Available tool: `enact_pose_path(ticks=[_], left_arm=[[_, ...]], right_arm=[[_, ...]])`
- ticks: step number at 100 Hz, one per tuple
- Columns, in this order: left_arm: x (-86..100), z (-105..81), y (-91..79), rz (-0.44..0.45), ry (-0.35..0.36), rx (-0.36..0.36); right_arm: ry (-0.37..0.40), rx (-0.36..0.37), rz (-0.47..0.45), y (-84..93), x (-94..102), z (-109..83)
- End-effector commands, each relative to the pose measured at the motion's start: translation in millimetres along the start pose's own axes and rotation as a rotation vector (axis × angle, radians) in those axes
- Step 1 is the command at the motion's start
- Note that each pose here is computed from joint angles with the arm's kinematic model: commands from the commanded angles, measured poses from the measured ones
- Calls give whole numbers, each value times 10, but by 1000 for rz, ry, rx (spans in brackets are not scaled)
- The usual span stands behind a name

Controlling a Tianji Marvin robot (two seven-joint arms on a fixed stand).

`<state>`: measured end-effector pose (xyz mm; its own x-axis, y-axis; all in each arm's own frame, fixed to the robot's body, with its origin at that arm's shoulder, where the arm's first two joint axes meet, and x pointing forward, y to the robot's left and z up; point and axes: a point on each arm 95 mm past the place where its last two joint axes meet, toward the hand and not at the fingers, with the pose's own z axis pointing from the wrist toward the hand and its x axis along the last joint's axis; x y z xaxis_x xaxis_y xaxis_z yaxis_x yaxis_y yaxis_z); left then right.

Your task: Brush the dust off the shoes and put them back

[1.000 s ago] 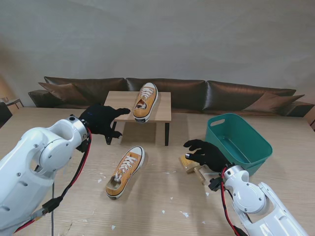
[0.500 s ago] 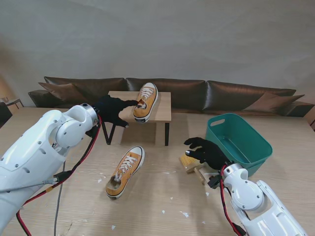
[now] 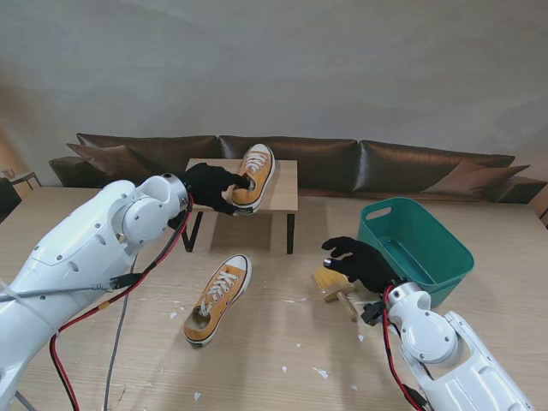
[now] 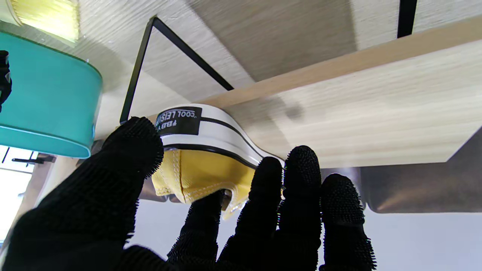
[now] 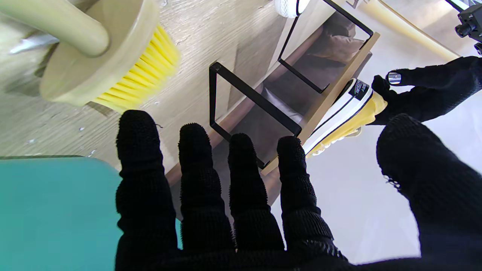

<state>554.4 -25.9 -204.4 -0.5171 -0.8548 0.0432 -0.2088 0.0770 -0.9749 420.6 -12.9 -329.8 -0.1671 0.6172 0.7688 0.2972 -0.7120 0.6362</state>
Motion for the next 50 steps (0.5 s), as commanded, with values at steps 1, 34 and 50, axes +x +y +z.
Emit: enact_pose_path(ticks=[1, 34, 50], left_arm=[[81, 48, 41, -2, 2, -23], [177, 192, 230, 26, -22, -56], [173, 267, 312, 30, -41, -54]], right_arm=[[-3, 13, 7, -40, 5, 9], [-7, 8, 21, -40, 1, 6], [-9, 7, 29, -43, -3, 6]])
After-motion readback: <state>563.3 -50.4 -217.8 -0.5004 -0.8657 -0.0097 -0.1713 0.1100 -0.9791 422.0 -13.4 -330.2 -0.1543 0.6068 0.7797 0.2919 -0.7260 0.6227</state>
